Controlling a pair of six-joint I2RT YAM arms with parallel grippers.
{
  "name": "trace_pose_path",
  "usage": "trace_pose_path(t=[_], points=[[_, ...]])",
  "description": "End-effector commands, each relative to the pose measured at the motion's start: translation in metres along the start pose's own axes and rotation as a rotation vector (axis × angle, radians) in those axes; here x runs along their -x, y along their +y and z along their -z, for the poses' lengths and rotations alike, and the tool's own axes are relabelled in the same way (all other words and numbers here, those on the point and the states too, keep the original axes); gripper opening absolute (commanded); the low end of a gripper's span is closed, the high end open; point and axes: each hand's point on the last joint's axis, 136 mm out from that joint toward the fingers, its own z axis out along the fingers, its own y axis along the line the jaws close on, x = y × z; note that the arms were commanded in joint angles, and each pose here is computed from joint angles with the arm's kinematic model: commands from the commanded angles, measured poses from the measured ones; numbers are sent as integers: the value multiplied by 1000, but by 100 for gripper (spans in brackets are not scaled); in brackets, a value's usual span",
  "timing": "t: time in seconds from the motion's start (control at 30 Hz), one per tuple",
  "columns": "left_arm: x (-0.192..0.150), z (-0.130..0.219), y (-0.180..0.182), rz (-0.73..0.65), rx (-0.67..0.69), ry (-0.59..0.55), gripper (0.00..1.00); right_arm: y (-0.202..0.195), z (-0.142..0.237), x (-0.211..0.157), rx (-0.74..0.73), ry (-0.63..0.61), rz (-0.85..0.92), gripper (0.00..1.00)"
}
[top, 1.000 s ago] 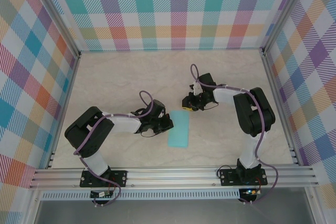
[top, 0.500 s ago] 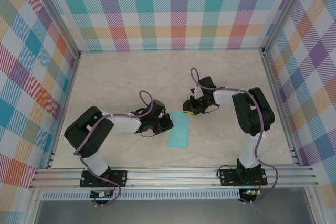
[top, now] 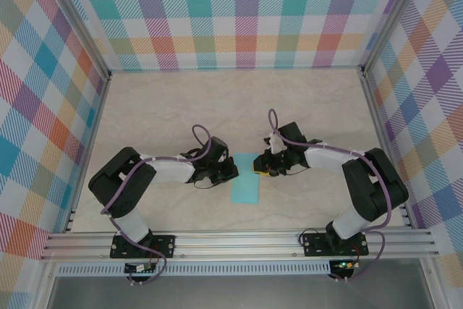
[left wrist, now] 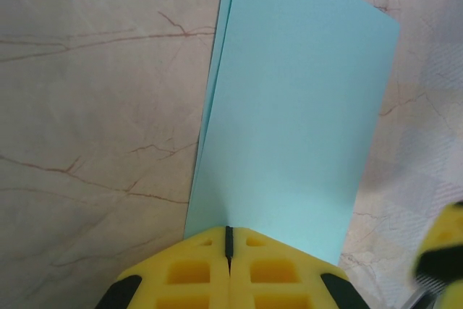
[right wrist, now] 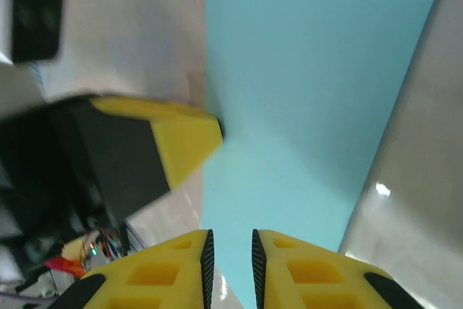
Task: Fold a paper plane with a square sheet of paper (pick it up from the middle)
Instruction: Fold the square sheet of paper in half at the center of the table.
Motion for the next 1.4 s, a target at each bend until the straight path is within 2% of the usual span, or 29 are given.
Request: trace_pose_path(t=[0.0,0.33,0.63,0.93,1.1,1.2,1.3,1.37], points=[[-19,-4,36,17,143,60,0,12,-11,-27,30,63,35,24],[-19,-5,37,19,142,61,0,-27,-28,-65,-74,121,-12,23],[-19,-5,36,20,138,59,0,8,-14,-71,8,114,65,24],[-17,-3,32,20,129,54,0,-31,-27,-94,-77,159,-6,24],[-17,2,19,10,82,60,0,-18,-13,-83,-104,101,29,27],[-13,16,-3,-22,32,47,7,-18,2,-67,-192,13,34,29],[-6,40,-12,-48,28,-10,28,-18,12,-55,-246,-68,24,35],[-4,55,-11,-52,34,-47,37,-17,18,-49,-270,-97,13,39]])
